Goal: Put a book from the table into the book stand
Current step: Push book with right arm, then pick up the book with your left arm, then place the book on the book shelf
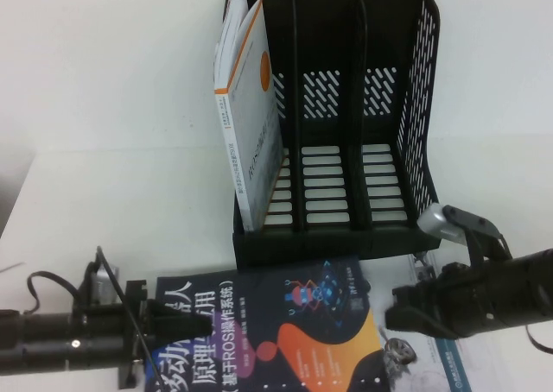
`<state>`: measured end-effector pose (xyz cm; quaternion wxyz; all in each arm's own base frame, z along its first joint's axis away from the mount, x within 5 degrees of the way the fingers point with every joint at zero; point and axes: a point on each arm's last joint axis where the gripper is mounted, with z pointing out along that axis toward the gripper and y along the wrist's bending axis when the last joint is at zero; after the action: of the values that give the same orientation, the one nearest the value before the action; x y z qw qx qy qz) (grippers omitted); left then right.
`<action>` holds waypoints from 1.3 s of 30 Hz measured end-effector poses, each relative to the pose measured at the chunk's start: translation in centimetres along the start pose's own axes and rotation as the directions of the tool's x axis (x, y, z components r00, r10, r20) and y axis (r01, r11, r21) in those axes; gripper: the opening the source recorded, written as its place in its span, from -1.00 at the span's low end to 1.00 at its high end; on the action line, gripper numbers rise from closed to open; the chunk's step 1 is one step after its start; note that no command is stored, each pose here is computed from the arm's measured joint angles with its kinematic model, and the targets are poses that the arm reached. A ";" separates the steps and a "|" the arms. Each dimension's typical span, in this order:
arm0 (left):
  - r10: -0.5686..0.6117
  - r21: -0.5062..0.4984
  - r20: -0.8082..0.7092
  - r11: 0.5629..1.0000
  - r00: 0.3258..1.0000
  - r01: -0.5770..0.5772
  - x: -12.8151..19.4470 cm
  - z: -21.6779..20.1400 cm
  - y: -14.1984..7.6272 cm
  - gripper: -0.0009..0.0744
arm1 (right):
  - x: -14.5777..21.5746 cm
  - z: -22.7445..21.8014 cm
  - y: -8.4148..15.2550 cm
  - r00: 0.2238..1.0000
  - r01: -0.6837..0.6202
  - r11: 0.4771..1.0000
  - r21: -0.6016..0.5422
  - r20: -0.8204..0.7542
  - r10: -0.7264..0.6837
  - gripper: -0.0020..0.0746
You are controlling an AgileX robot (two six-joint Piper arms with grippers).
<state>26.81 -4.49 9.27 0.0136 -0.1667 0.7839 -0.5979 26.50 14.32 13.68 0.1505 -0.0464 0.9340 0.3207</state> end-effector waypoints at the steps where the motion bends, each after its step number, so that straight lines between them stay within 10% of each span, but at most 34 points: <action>1: 0.004 -0.015 0.003 1.000 1.000 -0.004 0.1 -0.3 -0.3 -0.67 | 0.1 -0.3 0.1 1.000 0.022 1.000 0.017 0.000 -0.022 -0.95; 13: 0.328 -0.137 0.129 0.940 0.936 -0.311 3.9 -4.6 -11.3 -0.67 | -0.1 -7.3 3.5 0.957 0.237 0.968 0.077 0.153 -0.247 -0.95; 26: 0.668 -0.233 0.205 0.743 0.716 -0.627 9.0 -6.2 -27.4 -0.67 | 4.6 -16.4 7.8 0.865 0.463 0.885 0.043 0.198 -0.462 -0.95; 39: 0.753 -0.453 0.142 0.627 0.642 -0.634 5.4 -1.6 -34.8 -0.67 | 10.1 -22.9 6.4 0.909 0.298 0.905 0.303 0.198 -0.365 -0.95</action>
<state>29.85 -12.44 43.49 0.3416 0.0594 0.8687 -0.3538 9.98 5.42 31.47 0.3248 -0.1442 0.9200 0.1651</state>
